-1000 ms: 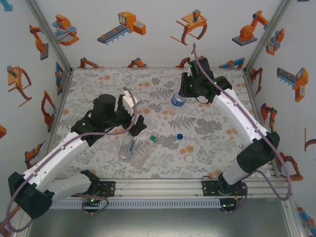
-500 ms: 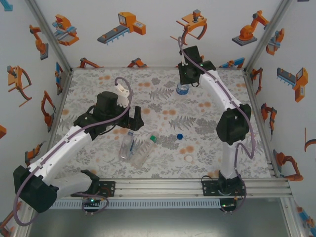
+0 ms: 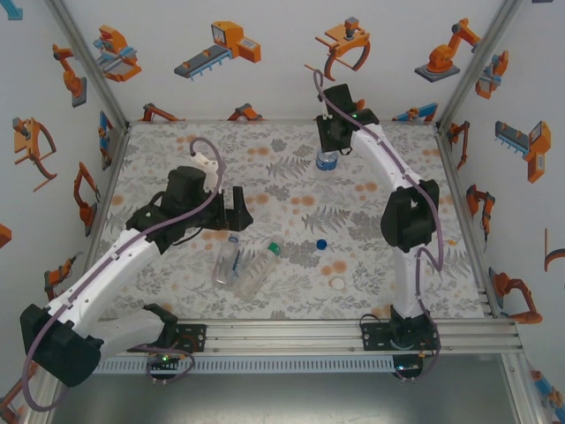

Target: Screw on the bottle caps

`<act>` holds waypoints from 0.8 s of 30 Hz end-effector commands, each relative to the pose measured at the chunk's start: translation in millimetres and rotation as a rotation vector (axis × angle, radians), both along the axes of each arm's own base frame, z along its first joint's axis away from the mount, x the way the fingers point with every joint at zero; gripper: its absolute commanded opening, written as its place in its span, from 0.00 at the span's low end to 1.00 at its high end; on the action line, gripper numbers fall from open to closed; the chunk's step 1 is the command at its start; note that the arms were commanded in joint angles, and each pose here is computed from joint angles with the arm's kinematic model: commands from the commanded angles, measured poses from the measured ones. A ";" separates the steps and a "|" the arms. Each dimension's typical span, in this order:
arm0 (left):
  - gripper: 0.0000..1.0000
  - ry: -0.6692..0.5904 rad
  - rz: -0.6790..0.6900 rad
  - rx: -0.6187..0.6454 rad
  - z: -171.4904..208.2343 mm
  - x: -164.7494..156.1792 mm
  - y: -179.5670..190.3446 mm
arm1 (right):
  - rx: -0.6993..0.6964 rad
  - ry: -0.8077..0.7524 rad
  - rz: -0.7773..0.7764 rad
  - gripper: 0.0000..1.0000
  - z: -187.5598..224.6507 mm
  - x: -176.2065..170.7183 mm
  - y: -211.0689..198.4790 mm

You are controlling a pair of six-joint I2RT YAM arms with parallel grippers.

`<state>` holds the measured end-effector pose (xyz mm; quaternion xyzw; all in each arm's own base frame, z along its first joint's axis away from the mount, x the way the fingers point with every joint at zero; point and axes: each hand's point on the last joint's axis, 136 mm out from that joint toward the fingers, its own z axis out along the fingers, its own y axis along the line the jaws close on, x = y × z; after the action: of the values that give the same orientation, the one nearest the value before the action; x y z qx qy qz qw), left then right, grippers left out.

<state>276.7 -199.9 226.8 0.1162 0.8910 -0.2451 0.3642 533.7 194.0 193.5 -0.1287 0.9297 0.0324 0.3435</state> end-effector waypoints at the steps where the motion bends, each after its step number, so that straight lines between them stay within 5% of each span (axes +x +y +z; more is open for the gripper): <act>1: 0.97 0.049 -0.033 -0.049 -3.3 -4.2 -2.2 | 0.010 0.006 -0.020 0.32 -2.9 3.0 -1.8; 7: 0.97 0.038 -0.110 -0.066 1.0 -10.3 -1.5 | 0.018 -0.015 -0.019 0.50 8.0 3.3 -1.9; 13: 0.97 0.149 -0.043 0.024 -21.2 -6.3 16.8 | 0.029 -0.045 -0.019 0.53 31.5 -2.8 -4.8; 18: 0.97 0.265 -0.143 -0.018 -24.6 -13.2 -1.7 | 0.061 -0.073 -0.023 0.54 54.9 -14.1 -6.9; 24: 0.97 0.261 -0.264 0.011 -26.6 -29.5 -19.1 | 0.129 -0.072 -0.017 0.55 77.4 -41.8 -8.4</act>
<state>262.8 -207.6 190.3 0.1542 0.9204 -0.2828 0.2216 510.7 190.3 239.5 -0.1158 0.9202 0.0595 0.3691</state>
